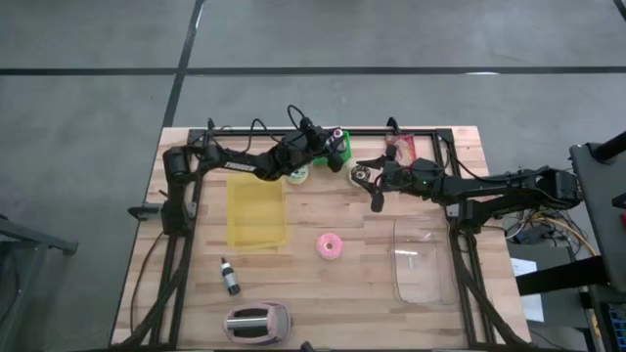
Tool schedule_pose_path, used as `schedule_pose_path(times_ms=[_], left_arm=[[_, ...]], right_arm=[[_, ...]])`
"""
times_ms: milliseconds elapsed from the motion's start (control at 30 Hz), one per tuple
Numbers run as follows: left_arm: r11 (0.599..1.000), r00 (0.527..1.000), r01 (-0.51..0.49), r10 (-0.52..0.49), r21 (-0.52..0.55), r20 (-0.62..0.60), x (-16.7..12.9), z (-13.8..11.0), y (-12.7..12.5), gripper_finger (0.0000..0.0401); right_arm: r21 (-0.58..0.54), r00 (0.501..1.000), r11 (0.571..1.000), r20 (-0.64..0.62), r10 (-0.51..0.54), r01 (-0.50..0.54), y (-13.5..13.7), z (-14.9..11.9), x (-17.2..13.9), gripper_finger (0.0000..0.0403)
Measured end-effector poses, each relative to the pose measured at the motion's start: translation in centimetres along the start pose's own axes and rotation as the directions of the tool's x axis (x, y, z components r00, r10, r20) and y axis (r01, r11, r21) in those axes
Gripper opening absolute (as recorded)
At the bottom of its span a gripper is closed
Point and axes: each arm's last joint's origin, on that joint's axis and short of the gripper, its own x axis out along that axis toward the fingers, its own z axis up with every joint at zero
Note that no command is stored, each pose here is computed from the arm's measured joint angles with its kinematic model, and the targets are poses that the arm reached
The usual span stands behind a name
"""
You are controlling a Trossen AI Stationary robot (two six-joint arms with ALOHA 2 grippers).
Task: Pick & Place Food Item
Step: Put the pink food coloring bottle into the green bin
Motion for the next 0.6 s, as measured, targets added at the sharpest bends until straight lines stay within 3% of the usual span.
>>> schedule_pose_path(times_ms=[367, 600], left_arm=[[1.000, 0.995, -0.029, 0.029, 0.004, -0.093, -0.3, -1.5, 0.1, 0.0112], [0.999, 0.999, -0.024, 0.025, 0.023, -0.032, -0.3, -0.1, -0.1, 0.0112]], right_arm=[[-0.004, 1.000, 1.000, -0.003, 0.000, 0.000, 0.0, 0.0, 0.0, 0.0231], [-0.003, 1.000, 1.000, -0.004, 0.000, 0.000, 0.0, 0.0, 0.0, 0.0231]])
